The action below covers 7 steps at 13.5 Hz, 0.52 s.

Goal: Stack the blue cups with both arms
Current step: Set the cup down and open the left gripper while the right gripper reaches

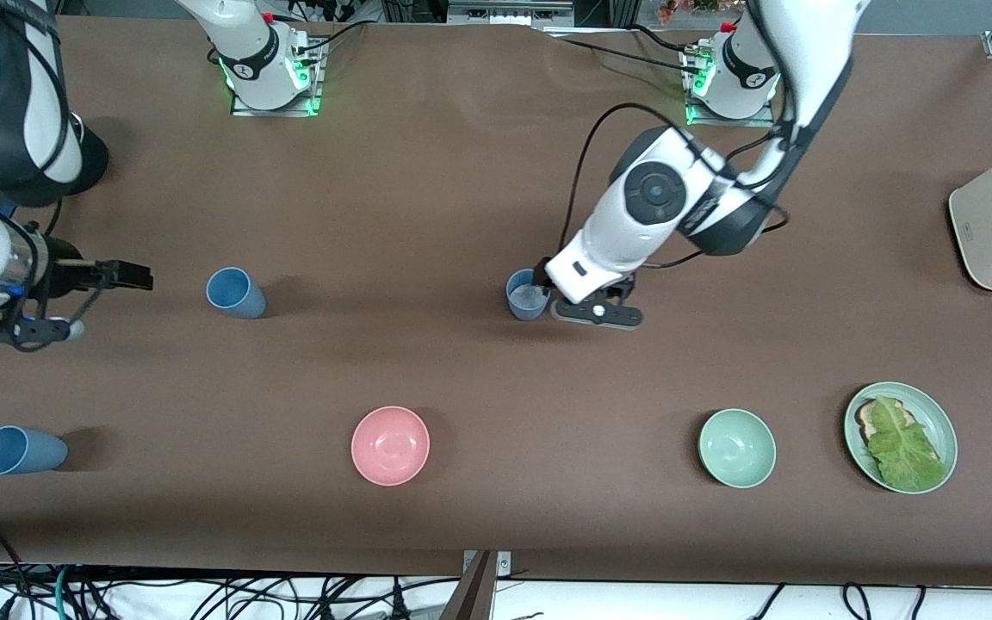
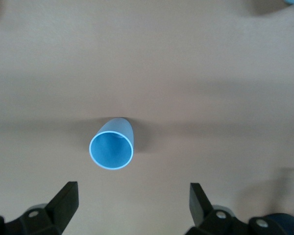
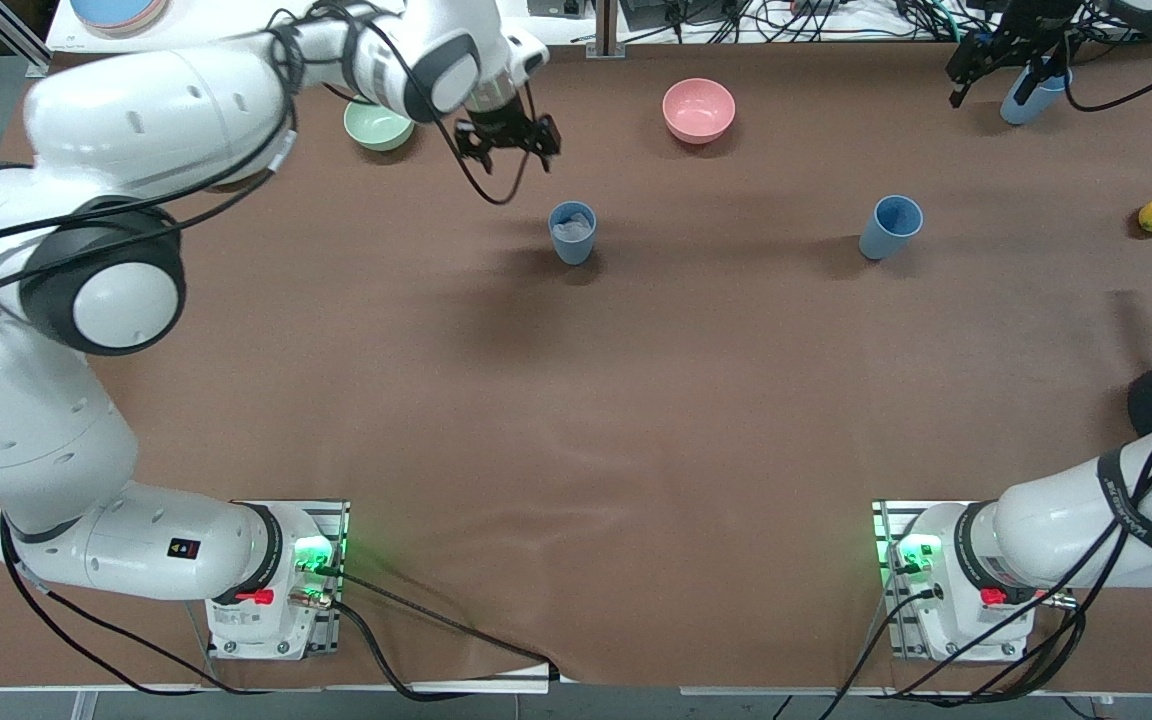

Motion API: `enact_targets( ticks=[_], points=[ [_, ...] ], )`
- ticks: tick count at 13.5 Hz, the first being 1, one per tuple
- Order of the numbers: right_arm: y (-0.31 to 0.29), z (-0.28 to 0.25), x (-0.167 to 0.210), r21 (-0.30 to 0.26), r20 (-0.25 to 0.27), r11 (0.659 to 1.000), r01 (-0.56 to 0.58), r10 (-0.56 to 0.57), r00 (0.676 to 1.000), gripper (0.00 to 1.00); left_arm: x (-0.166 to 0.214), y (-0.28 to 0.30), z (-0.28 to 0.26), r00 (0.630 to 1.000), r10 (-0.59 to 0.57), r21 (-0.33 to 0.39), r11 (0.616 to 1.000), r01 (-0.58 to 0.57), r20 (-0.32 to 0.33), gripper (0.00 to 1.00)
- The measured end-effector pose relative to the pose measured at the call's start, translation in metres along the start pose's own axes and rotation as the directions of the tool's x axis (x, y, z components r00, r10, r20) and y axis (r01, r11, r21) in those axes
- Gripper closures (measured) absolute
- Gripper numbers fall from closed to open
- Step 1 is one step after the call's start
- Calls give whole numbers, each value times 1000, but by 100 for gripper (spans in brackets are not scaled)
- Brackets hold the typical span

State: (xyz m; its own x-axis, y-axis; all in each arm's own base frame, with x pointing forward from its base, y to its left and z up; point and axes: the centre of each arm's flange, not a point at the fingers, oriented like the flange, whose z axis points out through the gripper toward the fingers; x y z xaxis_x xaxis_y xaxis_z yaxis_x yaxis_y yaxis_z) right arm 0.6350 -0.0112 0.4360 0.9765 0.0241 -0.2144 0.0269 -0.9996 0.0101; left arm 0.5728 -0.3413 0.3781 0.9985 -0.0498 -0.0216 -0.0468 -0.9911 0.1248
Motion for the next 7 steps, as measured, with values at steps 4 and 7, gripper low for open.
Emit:
enact_targets(
  ticks=[4,7],
  points=[
    [-1,56,11,-1,-28,1000,2,-2,1000,0,1,-50,-85,997,-75,70,995,76,-16,0],
    [-2,98,4,-1,-67,1000,4,-4,998,0,0,-75,-132,995,-95,99,990,97,-25,0]
  ],
)
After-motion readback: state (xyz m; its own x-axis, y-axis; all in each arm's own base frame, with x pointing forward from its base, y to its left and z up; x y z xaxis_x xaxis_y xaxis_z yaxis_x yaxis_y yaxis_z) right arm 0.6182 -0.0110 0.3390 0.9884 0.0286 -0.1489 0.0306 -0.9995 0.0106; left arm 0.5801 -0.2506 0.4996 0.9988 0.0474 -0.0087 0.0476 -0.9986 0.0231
